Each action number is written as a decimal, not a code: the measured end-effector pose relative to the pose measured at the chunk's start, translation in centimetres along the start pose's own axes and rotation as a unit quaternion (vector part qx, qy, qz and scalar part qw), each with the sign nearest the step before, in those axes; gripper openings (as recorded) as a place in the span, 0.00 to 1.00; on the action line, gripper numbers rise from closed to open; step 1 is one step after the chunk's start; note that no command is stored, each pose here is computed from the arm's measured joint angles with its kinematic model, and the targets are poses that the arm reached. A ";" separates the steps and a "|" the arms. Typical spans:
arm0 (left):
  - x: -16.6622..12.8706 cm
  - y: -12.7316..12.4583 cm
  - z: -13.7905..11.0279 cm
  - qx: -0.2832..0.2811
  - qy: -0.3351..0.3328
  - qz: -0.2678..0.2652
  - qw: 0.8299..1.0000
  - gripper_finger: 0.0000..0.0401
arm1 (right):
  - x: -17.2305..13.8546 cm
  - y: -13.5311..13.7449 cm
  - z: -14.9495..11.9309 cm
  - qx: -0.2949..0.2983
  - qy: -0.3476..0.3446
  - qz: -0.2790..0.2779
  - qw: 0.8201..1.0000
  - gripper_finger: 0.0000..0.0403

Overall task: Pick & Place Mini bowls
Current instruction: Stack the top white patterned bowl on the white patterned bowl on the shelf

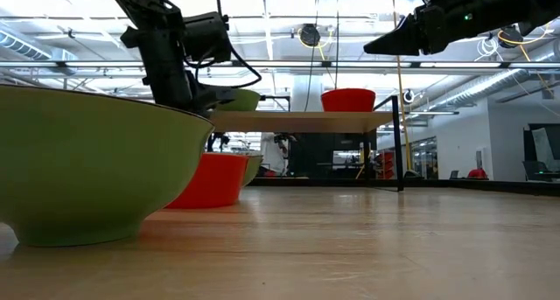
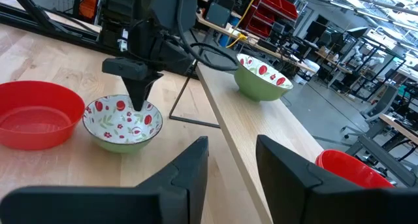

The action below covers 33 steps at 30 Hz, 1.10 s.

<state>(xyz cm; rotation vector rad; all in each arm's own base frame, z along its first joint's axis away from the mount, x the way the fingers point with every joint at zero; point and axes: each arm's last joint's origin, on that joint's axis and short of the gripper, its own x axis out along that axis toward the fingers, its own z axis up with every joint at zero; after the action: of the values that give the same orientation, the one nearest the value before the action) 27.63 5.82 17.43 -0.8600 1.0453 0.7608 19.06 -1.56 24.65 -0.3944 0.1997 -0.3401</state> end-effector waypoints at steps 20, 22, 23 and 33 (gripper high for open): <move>0.0 -1.3 1.0 0.062 -0.058 -0.066 0.994 0.02 | 0.0 0.0 0.0 0.002 0.000 0.000 1.000 0.29; 0.0 -1.4 1.1 0.062 -0.063 -0.071 0.994 0.03 | 0.0 0.0 0.0 0.001 0.000 0.000 1.000 0.29; 0.0 -1.5 1.2 0.061 -0.065 -0.074 0.993 0.03 | 0.0 0.0 0.0 0.002 0.000 0.000 1.000 0.29; -0.7 -2.7 1.9 0.096 -0.086 -0.136 0.982 0.02 | 0.0 0.0 0.0 0.002 0.000 -0.001 1.000 0.29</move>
<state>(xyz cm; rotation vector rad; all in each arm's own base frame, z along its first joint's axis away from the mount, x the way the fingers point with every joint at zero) 30.52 6.11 19.20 -0.7381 0.8128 0.4859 19.05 -1.56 24.65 -0.3910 0.1990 -0.3415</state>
